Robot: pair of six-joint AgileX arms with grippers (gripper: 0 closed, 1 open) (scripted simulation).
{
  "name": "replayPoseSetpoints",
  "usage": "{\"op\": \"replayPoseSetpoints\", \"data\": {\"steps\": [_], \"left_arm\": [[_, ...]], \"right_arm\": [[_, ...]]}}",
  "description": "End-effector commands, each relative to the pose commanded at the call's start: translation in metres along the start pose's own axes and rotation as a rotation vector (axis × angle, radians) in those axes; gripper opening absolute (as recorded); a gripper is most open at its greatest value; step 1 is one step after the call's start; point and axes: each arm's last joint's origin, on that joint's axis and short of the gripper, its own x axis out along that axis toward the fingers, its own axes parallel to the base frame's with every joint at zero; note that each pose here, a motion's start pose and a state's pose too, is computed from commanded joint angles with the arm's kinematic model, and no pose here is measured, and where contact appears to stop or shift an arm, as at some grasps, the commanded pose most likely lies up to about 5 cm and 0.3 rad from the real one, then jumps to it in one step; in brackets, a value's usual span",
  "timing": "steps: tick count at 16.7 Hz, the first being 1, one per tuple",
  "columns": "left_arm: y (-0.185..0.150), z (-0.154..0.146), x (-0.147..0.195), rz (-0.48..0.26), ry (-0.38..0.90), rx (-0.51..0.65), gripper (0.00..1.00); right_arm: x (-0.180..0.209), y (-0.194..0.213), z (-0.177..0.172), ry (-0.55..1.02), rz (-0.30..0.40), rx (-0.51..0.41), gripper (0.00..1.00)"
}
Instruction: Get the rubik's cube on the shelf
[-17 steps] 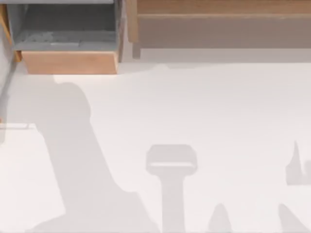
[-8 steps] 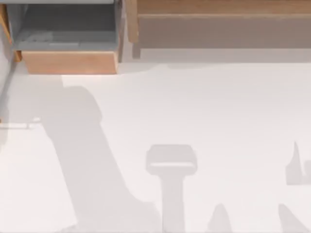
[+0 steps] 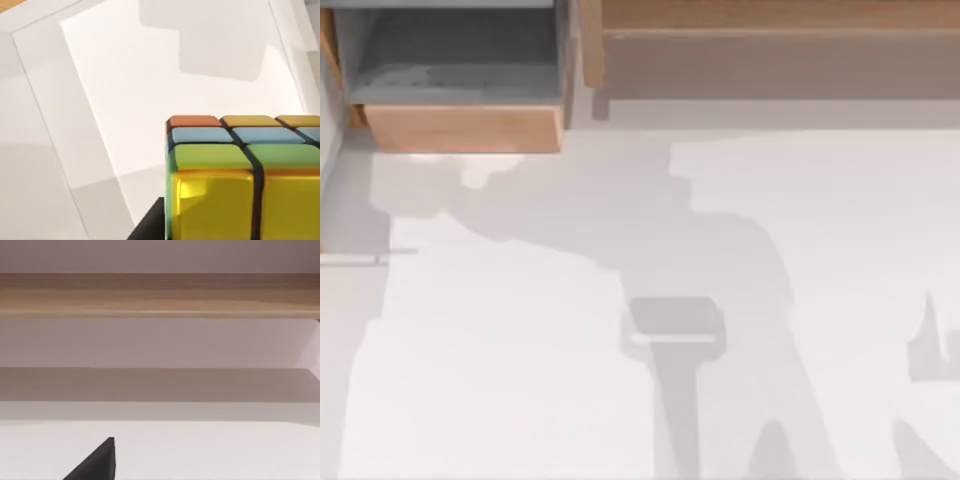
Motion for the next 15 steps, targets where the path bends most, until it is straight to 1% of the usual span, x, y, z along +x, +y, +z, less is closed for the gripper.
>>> {"op": "replayPoseSetpoints", "data": {"steps": [3,7,11,13,15], "left_arm": [[-0.06,0.022,-0.012,0.064,-0.05,0.083,0.0],[-0.158,0.044,0.0,0.125,-0.126,0.211,0.0],[-0.263,0.05,0.024,0.181,-0.252,0.316,0.0],[-0.311,0.049,0.035,0.207,-0.343,0.343,0.0],[-0.354,0.047,0.045,0.229,-0.455,0.342,0.0]], "right_arm": [[0.0,0.0,0.0,0.0,0.0,0.0,1.0],[0.0,0.0,0.0,0.0,0.0,0.0,1.0],[0.0,0.0,0.0,0.0,0.0,0.0,1.0],[0.0,0.0,0.0,0.0,0.0,0.0,1.0],[0.0,0.0,0.0,0.0,0.0,0.0,1.0]]}}
